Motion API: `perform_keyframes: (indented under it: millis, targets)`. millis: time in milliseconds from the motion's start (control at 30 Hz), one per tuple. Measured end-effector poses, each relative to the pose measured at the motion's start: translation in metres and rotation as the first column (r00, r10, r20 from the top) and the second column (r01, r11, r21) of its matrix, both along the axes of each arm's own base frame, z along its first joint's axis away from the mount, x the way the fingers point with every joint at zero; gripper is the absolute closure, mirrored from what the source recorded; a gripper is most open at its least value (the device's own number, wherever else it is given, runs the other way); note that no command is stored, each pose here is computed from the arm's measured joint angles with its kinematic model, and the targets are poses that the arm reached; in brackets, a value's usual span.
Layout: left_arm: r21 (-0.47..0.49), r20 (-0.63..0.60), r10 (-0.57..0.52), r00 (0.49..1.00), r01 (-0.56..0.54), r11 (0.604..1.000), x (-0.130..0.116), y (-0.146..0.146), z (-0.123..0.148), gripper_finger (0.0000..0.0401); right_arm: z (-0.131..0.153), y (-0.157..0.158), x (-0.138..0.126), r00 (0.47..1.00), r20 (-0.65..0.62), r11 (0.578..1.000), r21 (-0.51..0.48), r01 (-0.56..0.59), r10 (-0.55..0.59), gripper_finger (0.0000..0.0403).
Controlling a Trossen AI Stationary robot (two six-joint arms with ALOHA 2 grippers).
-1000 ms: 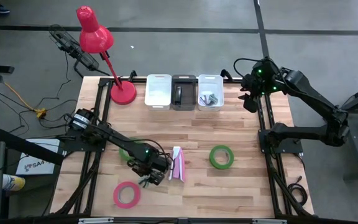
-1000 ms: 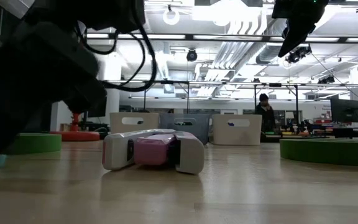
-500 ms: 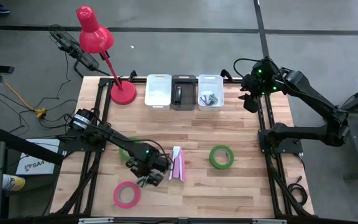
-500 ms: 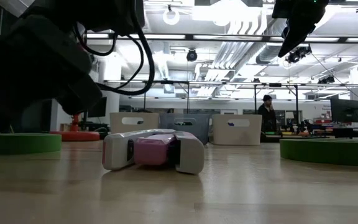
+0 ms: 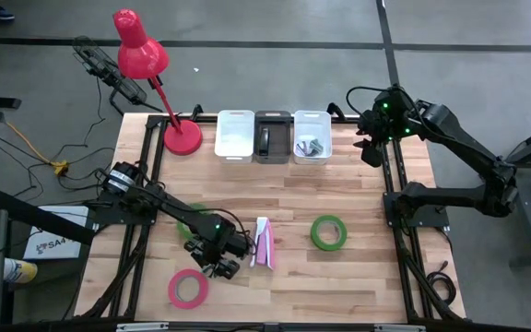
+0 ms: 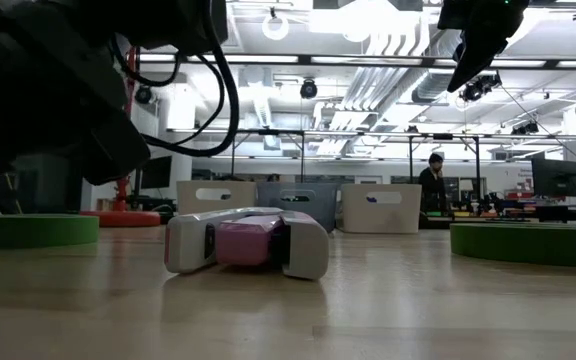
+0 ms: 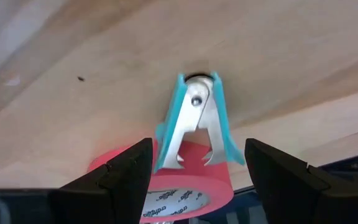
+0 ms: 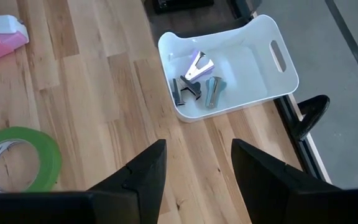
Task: Pick and place Stapler, Stapler remover, tape
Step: Put the light blue staple into the right white bin
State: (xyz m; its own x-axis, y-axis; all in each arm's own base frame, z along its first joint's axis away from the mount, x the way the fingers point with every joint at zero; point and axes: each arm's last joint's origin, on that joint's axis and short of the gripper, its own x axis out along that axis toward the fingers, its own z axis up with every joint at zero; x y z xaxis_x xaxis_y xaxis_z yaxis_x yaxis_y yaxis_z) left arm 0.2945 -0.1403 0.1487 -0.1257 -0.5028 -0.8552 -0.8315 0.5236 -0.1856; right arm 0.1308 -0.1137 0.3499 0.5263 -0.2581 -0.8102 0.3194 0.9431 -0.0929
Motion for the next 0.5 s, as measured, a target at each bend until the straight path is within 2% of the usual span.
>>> perform_keyframes:
  millis: [233,500]
  targets:
    - [-0.033,-0.035,-0.013,0.999,0.012,0.999,-0.0006,-0.0069,-0.0072,0.0152,0.0002,-0.0002,0.0001,1.0,0.001,1.0,-0.003,0.001,-0.001,0.0231]
    - [0.001,-0.03,0.008,1.0,-0.008,1.0,0.0005,-0.0055,-0.009,0.0161,0.0003,-0.0004,0.0003,1.0,0.003,1.0,-0.006,0.001,-0.001,0.0231]
